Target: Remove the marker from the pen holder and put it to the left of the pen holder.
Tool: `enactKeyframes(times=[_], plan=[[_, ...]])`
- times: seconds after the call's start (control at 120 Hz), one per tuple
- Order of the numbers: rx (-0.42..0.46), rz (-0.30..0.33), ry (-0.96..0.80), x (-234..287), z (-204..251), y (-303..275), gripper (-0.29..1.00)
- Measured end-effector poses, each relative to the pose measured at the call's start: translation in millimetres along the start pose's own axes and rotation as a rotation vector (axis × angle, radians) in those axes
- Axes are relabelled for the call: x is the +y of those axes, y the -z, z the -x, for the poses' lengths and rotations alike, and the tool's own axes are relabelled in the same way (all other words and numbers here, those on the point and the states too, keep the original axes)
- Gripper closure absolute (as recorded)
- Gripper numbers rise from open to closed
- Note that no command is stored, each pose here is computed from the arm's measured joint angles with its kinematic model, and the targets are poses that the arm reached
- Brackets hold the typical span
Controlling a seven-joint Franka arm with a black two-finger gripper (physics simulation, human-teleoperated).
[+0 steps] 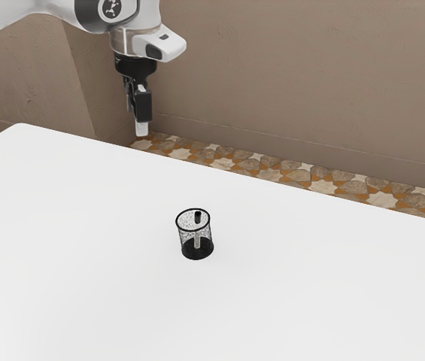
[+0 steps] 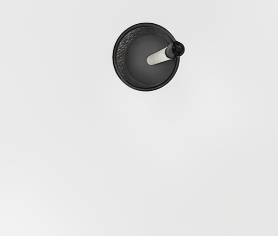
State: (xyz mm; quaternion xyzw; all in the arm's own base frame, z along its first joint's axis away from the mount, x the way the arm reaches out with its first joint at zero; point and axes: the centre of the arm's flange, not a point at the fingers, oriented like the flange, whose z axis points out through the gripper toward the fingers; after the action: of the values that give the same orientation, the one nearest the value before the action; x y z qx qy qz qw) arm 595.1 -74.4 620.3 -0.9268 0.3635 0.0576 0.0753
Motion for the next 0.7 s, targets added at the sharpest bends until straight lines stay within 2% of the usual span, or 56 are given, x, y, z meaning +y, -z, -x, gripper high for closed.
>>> enactKeyframes(times=[0.133,0.233,0.283,0.375,0.475,0.583,0.7], plan=[[0.009,-0.014,-0.07,32,-20,9,0.0],[-0.025,0.031,-0.151,56,-56,-23,0.0],[-0.054,0.059,-0.176,57,-72,-48,0.0],[-0.116,0.043,-0.245,78,-102,-80,0.0],[-0.202,0.031,-0.284,79,-126,-130,0.0],[-0.292,0.026,-0.298,76,-139,-180,0.0],[-0.334,0.042,-0.303,71,-146,-212,0.0]])
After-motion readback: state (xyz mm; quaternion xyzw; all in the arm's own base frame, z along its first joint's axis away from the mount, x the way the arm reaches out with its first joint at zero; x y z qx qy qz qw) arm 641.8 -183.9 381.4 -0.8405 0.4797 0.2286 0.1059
